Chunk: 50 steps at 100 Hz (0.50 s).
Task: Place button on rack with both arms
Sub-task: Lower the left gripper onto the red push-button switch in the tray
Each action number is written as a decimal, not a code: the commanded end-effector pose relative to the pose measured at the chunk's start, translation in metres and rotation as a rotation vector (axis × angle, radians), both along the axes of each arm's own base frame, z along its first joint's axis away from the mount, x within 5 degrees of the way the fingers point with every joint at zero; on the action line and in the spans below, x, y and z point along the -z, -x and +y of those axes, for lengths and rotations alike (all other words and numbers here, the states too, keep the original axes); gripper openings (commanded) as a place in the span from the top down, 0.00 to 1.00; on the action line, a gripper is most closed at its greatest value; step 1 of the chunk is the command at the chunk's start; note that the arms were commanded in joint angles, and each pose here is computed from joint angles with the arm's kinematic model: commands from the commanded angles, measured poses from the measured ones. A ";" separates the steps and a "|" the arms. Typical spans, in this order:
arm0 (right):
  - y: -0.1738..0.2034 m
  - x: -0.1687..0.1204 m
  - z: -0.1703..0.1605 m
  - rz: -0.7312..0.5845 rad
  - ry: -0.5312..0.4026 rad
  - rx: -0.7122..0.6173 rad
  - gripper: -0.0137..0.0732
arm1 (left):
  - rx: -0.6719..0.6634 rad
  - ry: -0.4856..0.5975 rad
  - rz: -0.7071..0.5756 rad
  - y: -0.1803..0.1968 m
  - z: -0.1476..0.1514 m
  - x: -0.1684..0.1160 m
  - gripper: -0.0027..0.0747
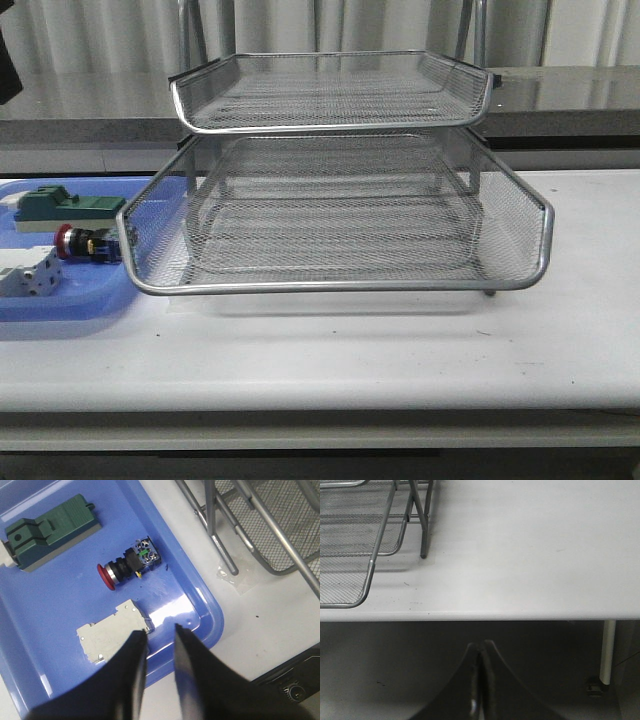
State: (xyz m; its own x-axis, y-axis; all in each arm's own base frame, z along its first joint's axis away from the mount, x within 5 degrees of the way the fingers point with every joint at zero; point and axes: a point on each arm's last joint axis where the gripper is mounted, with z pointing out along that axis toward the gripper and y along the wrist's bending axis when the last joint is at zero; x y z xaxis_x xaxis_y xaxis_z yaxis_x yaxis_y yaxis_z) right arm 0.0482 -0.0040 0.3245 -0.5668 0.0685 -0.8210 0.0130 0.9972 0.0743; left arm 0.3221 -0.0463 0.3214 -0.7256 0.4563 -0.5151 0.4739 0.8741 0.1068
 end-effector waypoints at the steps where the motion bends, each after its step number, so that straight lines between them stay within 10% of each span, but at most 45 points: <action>1: -0.003 -0.011 -0.001 -0.074 0.010 0.003 0.92 | -0.006 0.010 -0.108 0.000 0.001 -0.022 0.48; 13: -0.003 -0.011 -0.001 -0.074 0.010 0.003 0.92 | -0.007 -0.004 -0.128 -0.002 0.002 -0.022 0.28; 50: -0.003 -0.011 -0.001 -0.074 0.010 0.003 0.92 | 0.016 -0.012 -0.192 -0.019 0.000 -0.016 0.28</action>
State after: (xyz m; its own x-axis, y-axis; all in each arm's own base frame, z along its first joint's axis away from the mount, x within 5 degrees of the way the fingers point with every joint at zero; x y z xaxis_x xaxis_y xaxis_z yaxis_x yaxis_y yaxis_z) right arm 0.0482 -0.0040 0.3245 -0.5668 0.0685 -0.8210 0.0130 0.9972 0.0743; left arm 0.3341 -0.0457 0.3177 -0.6849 0.4770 -0.5508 0.4738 0.8658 0.1607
